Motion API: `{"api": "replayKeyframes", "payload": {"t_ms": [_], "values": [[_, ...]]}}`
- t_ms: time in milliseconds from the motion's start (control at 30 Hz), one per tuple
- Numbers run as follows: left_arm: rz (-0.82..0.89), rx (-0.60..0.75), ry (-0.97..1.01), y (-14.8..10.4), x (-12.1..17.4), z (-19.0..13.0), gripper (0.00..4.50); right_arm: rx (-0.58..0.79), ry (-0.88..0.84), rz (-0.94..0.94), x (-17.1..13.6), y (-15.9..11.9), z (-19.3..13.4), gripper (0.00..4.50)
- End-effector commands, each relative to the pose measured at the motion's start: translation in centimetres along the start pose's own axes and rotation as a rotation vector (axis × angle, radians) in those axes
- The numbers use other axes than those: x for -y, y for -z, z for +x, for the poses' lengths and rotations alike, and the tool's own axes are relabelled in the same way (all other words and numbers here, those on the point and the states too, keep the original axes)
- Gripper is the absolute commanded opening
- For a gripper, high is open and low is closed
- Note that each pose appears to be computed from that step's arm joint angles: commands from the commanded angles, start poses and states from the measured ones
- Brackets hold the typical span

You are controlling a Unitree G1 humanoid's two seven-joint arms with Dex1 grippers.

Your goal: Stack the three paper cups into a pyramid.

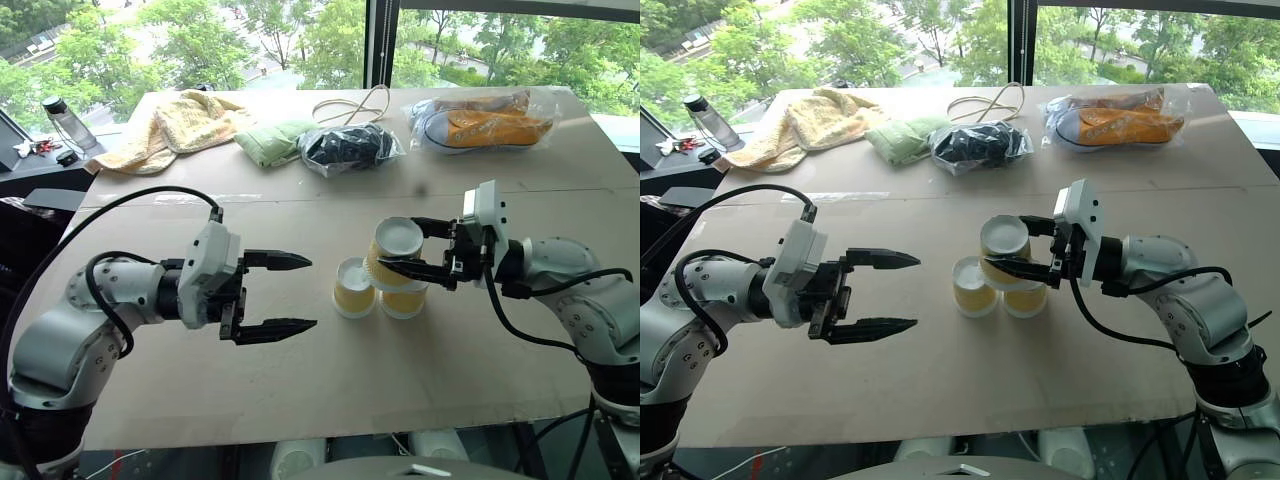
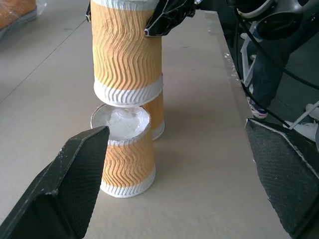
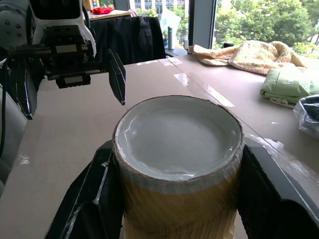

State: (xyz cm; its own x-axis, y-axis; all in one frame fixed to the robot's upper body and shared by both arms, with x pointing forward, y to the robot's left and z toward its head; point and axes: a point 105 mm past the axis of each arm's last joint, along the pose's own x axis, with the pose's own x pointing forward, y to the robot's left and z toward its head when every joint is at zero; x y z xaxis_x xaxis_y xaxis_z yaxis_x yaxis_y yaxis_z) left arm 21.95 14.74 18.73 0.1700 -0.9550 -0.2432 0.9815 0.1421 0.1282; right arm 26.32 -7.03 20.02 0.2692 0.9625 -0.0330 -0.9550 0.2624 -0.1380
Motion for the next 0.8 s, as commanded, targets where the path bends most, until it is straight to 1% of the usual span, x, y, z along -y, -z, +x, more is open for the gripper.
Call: {"api": "replayKeyframes", "payload": {"t_ms": [33,67,233,367,433,567,700,800], "values": [[0.037,0.005,0.017,-0.9,0.4,0.0,4.5,0.021,-0.019,-0.021,-0.5,-0.5,0.0,4.0],[0.037,0.006,0.016,-1.0,0.4,0.0,4.5,0.024,-0.023,-0.017,-0.6,-0.5,0.0,4.48],[0.034,0.003,0.02,-0.9,0.3,0.0,4.5,0.075,-0.057,0.014,-1.5,-1.2,-0.3,4.48],[0.032,0.004,0.022,-0.9,0.4,-0.1,4.5,0.061,-0.028,0.008,-1.2,-1.1,-1.6,4.48],[0.031,0.004,0.021,-0.8,0.4,-0.1,4.5,0.046,-0.008,0.001,-1.1,-1.1,-2.5,4.48],[0.004,0.017,0.009,-0.6,0.6,-0.4,4.5,-0.037,0.056,-0.009,-1.1,-0.5,-5.5,4.48],[-0.008,0.016,-0.005,-0.2,0.6,-0.5,4.5,-0.059,0.099,0.01,-1.0,-0.2,-6.9,4.48],[-0.03,0.021,-0.043,0.4,0.4,-0.7,4.5,-0.112,0.148,0.013,-0.8,1.2,-8.5,4.48]]}}
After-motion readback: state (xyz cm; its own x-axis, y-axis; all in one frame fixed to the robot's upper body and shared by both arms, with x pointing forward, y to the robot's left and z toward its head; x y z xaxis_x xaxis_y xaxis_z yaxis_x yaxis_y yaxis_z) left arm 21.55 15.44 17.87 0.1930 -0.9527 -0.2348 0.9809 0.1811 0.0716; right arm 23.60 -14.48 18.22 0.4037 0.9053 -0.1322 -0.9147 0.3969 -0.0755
